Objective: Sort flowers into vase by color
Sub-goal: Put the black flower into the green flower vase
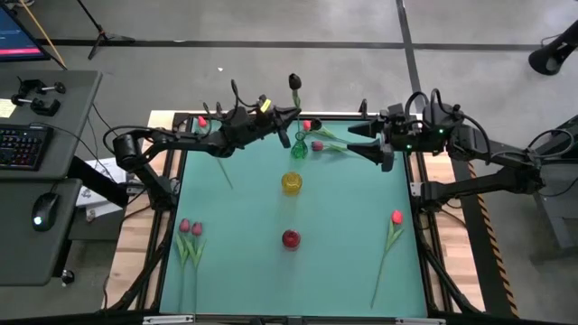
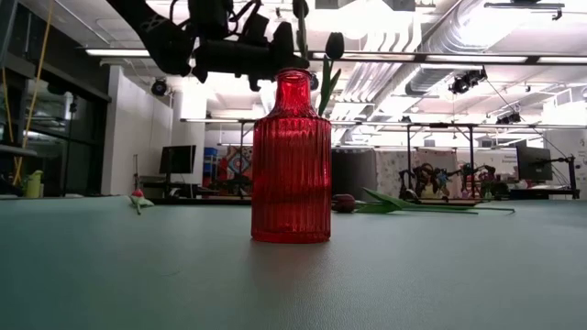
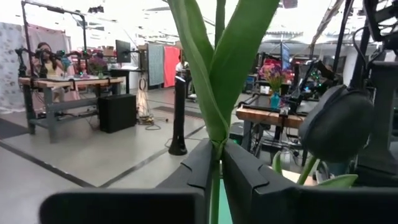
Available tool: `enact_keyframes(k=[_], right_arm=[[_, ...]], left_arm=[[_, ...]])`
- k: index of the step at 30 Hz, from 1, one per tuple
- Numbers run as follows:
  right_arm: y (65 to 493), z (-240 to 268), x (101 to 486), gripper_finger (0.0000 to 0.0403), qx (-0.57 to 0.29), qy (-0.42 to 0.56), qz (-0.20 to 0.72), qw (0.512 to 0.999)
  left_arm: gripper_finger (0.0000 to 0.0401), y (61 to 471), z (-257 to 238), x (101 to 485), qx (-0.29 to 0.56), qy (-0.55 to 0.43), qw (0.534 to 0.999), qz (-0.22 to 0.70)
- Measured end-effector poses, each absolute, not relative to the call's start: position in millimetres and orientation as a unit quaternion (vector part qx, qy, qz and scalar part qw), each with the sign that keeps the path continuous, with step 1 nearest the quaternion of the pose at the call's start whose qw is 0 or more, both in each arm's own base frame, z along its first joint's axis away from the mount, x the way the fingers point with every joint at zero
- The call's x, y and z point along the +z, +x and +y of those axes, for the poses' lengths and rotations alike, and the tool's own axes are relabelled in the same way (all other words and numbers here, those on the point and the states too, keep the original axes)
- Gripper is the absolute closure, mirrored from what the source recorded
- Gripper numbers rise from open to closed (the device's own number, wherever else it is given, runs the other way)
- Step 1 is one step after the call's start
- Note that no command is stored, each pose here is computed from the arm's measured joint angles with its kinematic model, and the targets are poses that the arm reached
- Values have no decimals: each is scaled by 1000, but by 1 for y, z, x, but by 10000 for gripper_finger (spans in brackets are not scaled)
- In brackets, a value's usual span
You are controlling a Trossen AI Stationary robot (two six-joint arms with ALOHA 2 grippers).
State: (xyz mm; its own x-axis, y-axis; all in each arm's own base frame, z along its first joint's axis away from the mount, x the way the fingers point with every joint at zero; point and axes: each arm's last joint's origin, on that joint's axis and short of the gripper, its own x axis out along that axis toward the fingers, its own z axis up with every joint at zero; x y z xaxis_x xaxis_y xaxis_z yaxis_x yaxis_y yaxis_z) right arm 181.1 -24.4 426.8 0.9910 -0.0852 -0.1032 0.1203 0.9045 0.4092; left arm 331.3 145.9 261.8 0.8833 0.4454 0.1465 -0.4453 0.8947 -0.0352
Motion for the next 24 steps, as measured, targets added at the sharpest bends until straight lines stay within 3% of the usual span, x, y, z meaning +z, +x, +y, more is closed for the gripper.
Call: enact_keyframes(k=[15, 24], right_arm=[[181, -24, 432, 78, -47, 210, 13, 977], [181, -24, 432, 78, -47, 209, 13, 977]], left_arm=[[210, 322, 144, 263, 226, -25, 974, 4], [176, 296, 134, 292, 232, 4, 972, 35]])
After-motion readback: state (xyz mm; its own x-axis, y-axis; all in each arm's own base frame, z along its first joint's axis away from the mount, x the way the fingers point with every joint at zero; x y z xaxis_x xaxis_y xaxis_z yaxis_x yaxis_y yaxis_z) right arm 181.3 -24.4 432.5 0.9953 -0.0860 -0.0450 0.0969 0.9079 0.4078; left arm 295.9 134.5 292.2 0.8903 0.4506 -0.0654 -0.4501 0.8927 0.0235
